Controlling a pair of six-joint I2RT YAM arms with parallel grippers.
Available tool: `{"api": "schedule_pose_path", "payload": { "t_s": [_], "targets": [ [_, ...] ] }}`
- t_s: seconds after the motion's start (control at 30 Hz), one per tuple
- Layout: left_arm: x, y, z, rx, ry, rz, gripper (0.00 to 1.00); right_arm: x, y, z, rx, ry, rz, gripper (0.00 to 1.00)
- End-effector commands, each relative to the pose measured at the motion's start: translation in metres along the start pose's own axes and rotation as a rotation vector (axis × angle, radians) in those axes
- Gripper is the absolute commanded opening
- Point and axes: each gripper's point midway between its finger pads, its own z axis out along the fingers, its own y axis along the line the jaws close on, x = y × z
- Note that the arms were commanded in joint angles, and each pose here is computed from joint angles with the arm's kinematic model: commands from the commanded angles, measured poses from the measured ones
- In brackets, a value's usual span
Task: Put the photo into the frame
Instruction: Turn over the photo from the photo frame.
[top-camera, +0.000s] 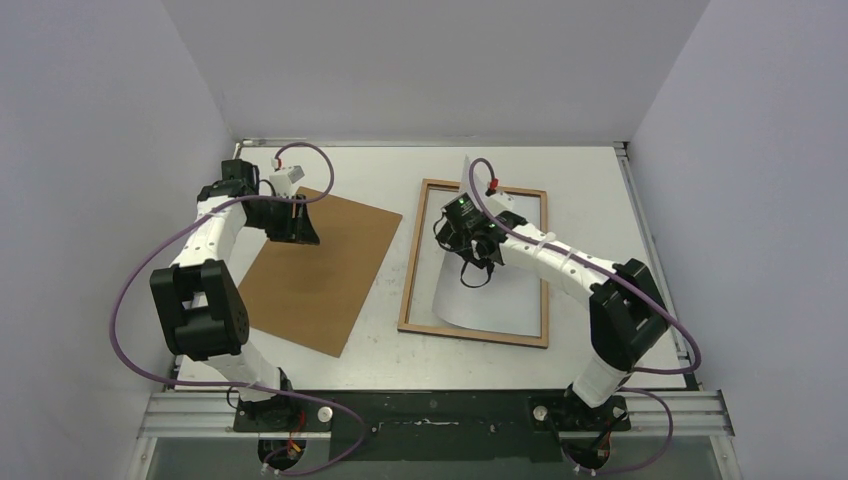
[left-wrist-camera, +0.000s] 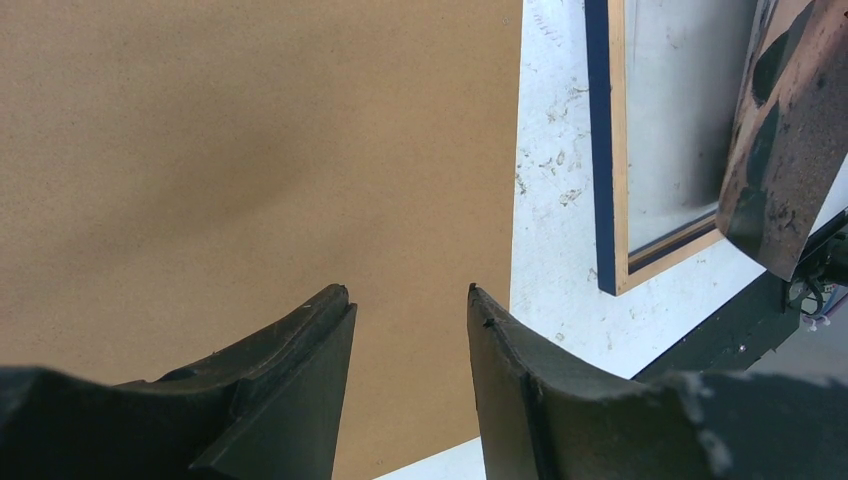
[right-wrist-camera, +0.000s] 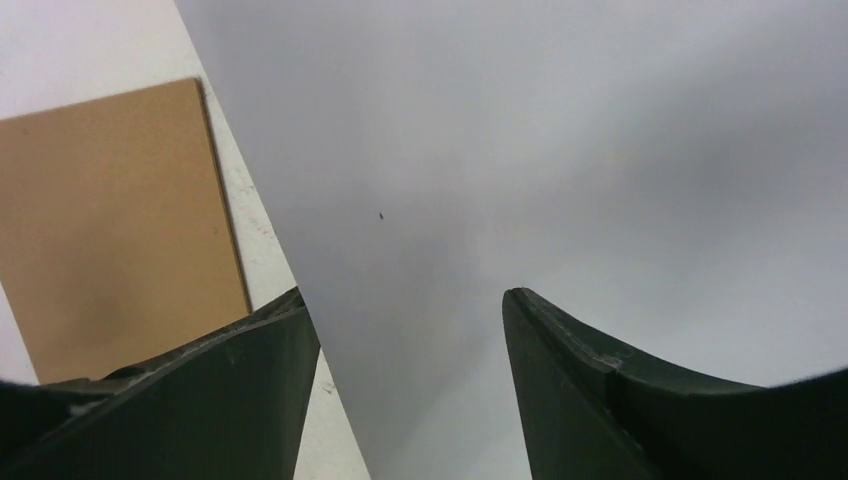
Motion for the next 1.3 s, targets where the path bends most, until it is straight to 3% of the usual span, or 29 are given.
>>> {"api": "schedule_pose_path", "payload": {
  "t_s": [0.0,0.3,0.83,1.03,1.27],
  "targets": [
    [-0.014,-0.005,-0.01,-0.006,-0.057,0.04,0.44,-0.01,0.019,-0.012,-0.053,-0.027,-0.024,0.73],
    [-0.016,-0.003,-0.011,-0.016,-0.06,0.044,0.44,-0.018,0.033,-0.023,-0.096,-0.048,-0.078,0.97],
    [-0.014,0.013,-0.013,-0.055,-0.043,0.029,0.47,-0.015,0.047,-0.026,-0.16,-0.045,-0.154,0.99],
    [-0.023,0.056,-0.032,-0.129,-0.062,-0.035,0.54,0.013,0.093,-0.034,-0.262,-0.028,-0.27,1.0],
    [-0.019,0.133,-0.055,-0.275,-0.039,-0.069,0.54,0.092,0.151,-0.024,-0.351,0.113,-0.403,1.0]
  ]
}}
